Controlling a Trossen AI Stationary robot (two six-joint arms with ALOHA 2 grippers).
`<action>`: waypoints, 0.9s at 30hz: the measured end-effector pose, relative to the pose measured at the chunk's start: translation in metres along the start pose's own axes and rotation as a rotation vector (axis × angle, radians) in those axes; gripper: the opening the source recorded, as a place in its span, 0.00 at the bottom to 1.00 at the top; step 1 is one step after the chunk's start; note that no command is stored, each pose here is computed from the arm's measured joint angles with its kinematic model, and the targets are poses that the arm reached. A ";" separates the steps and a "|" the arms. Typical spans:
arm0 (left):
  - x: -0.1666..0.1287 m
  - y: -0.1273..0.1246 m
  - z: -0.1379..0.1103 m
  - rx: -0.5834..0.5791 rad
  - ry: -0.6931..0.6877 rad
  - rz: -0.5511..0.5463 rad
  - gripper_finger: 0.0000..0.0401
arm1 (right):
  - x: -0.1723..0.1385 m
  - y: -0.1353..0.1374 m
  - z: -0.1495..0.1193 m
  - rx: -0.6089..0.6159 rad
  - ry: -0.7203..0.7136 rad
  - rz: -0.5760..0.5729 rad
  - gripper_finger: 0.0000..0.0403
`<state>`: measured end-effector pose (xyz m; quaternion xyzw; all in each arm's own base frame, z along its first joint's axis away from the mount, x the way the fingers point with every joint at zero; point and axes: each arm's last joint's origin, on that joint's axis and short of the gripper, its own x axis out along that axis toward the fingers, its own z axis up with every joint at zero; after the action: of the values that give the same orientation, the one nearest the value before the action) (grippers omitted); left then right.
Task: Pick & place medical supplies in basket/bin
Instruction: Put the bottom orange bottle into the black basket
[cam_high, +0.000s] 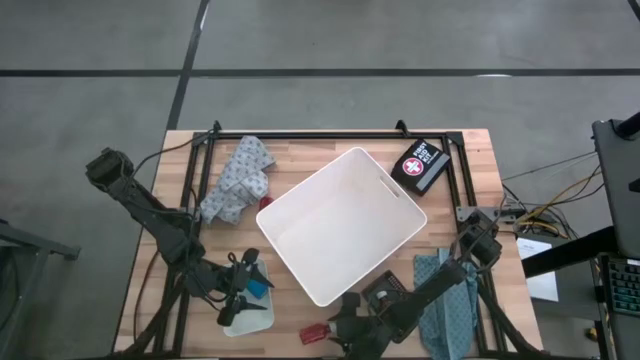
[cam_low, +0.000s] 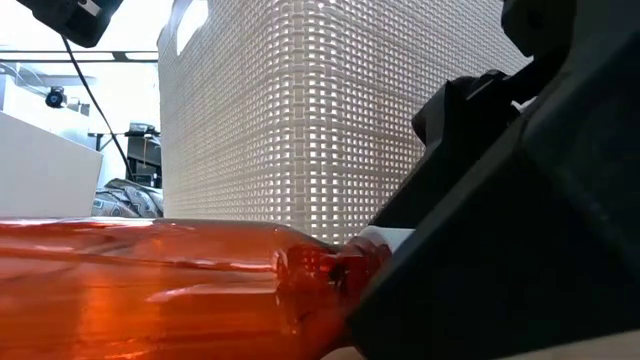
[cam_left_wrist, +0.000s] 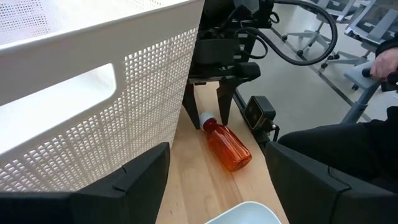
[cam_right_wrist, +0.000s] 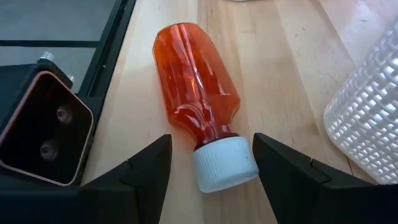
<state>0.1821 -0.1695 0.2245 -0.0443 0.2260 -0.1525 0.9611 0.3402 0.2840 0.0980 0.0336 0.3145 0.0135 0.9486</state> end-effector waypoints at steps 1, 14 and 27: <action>0.000 0.000 0.000 0.000 0.000 0.000 0.68 | 0.000 0.000 0.000 0.005 0.005 -0.003 0.53; 0.000 0.000 0.000 0.000 0.000 0.000 0.68 | 0.000 -0.001 -0.001 0.015 0.008 -0.007 0.30; 0.000 0.000 0.000 0.000 0.000 0.000 0.68 | -0.006 0.001 0.004 0.012 0.001 0.003 0.31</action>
<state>0.1821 -0.1695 0.2245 -0.0444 0.2259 -0.1524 0.9611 0.3379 0.2847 0.1050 0.0400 0.3152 0.0130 0.9481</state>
